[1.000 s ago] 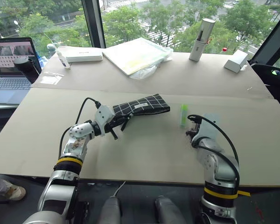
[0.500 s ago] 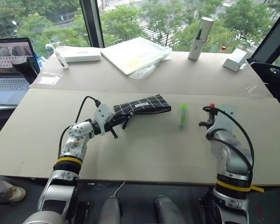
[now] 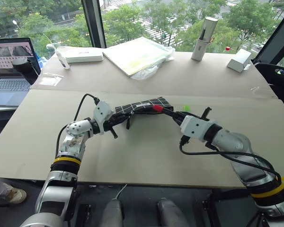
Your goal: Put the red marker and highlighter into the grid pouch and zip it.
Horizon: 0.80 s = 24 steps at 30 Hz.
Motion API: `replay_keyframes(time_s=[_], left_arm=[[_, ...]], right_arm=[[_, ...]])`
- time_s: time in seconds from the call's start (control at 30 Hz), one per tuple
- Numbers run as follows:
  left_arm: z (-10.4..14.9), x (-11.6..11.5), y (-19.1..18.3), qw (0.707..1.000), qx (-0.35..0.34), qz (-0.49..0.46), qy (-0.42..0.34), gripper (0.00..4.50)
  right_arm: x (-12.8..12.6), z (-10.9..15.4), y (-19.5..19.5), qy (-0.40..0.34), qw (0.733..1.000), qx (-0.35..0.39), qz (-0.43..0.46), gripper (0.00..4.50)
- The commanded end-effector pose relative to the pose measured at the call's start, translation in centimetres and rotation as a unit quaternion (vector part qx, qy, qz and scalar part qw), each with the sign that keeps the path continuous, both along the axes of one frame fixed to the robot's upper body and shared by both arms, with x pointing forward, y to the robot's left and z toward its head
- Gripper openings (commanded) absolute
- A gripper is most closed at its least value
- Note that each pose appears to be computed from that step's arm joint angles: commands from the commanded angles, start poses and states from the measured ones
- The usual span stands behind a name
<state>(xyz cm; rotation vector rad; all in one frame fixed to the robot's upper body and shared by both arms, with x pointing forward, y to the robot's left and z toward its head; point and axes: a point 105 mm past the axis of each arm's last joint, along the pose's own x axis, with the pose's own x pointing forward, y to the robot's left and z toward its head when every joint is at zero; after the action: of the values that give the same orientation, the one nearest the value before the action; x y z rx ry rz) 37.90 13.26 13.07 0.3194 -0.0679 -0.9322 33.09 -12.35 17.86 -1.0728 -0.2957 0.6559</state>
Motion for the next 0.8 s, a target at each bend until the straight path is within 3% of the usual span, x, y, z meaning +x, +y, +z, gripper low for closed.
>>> replay_keyframes(time_s=[0.03,0.47,0.8], left_arm=[[1.8,-0.1,-0.2,1.0,-0.007,-0.008,-0.03,0.0],[2.4,-0.1,-0.5,0.999,-0.006,-0.012,-0.032,0.0],[2.4,-0.3,-0.9,0.999,-0.004,-0.02,-0.033,0.0]], right_arm=[[0.1,1.2,0.2,-0.047,0.998,-0.024,0.016,0.54],[0.8,-0.1,-3.3,-0.076,0.991,-0.111,-0.003,0.54],[1.9,-0.1,-2.1,-0.085,0.988,-0.129,0.015,0.54]])
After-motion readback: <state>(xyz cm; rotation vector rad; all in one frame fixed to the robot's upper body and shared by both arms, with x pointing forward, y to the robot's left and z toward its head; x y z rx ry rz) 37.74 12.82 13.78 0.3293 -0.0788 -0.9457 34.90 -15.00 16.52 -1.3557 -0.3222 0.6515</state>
